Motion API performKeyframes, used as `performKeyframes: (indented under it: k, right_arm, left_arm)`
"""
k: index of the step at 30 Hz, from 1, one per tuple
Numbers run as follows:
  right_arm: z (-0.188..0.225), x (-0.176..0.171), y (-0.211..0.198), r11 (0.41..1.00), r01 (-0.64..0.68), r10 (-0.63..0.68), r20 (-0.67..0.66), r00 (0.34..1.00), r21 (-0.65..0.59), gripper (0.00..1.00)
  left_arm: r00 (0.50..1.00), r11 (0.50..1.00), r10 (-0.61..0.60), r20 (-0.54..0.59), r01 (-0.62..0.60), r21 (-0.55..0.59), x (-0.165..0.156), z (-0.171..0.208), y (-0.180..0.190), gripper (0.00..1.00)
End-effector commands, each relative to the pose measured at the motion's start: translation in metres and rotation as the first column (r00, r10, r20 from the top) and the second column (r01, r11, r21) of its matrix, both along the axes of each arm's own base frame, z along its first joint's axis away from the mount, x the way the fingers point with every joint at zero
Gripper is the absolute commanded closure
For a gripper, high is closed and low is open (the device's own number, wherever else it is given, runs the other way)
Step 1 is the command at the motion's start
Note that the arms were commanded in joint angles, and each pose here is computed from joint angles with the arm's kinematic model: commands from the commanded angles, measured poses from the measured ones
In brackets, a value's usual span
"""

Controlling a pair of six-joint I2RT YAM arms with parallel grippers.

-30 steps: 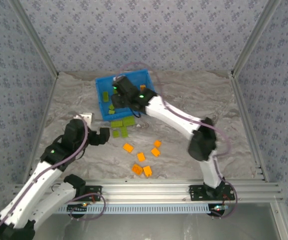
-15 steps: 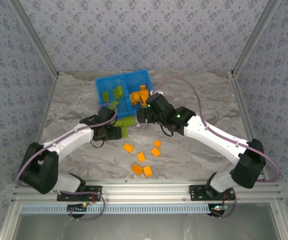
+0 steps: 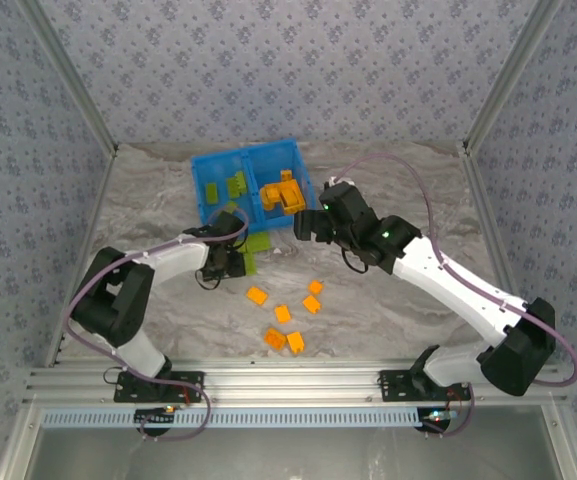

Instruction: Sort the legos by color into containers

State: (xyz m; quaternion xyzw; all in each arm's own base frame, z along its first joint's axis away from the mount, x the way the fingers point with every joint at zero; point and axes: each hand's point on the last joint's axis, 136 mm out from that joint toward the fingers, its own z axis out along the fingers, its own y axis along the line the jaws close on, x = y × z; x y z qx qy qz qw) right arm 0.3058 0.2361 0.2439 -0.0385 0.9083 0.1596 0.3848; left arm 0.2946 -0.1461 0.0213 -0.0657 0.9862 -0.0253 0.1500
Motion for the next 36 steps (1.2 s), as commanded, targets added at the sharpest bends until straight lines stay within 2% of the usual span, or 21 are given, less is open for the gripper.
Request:
performKeyframes:
  k: [1, 5, 7, 13, 17, 20, 25, 32, 36]
  right_arm:
    - [-0.001, -0.004, -0.003, 1.0, 0.01, -0.01, -0.012, 1.0, 0.02, 0.02]
    - [0.004, -0.005, -0.005, 1.0, 0.01, -0.01, -0.003, 1.0, 0.027, 0.02]
    - [0.006, -0.006, -0.006, 1.0, 0.011, -0.01, -0.002, 1.0, 0.027, 0.02]
    - [0.012, -0.01, -0.011, 0.999, 0.023, -0.024, 0.011, 1.0, 0.043, 0.01]
    - [0.013, -0.011, -0.013, 0.998, 0.03, -0.031, 0.011, 0.999, 0.049, 0.01]
    - [0.016, -0.014, -0.015, 0.998, 0.034, -0.035, 0.015, 0.999, 0.059, 0.01]
    - [0.016, -0.024, -0.027, 0.995, 0.07, -0.071, 0.019, 0.997, 0.067, 0.0]
    - [0.017, -0.036, -0.046, 0.992, 0.104, -0.106, 0.031, 0.994, 0.073, 0.0]
    - [0.019, -0.036, -0.046, 0.992, 0.102, -0.105, 0.032, 0.994, 0.077, 0.0]
  left_arm:
    - [0.999, 1.0, 0.014, 0.039, -0.014, 0.001, 0.004, 0.01, -0.003, 0.55]
    - [0.992, 1.0, 0.01, 0.128, -0.007, -0.021, 0.009, 0.045, -0.004, 0.69]
    - [0.981, 0.999, 0.005, 0.194, 0.002, -0.032, 0.016, 0.075, -0.003, 0.74]
    - [0.903, 0.999, -0.028, 0.43, 0.044, -0.028, 0.052, 0.164, -0.005, 0.73]
    - [0.877, 0.999, -0.053, 0.478, 0.051, 0.018, 0.099, 0.19, -0.004, 0.73]
    - [0.873, 0.998, -0.062, 0.484, 0.054, 0.031, 0.14, 0.189, -0.009, 0.73]
    - [0.911, 0.999, -0.035, 0.412, 0.043, -0.012, 0.191, 0.152, -0.017, 0.74]
    - [0.953, 0.998, -0.006, 0.302, 0.027, -0.064, 0.213, 0.098, -0.025, 0.72]
    - [0.966, 0.996, 0.007, 0.26, 0.016, -0.085, 0.213, 0.081, -0.027, 0.65]
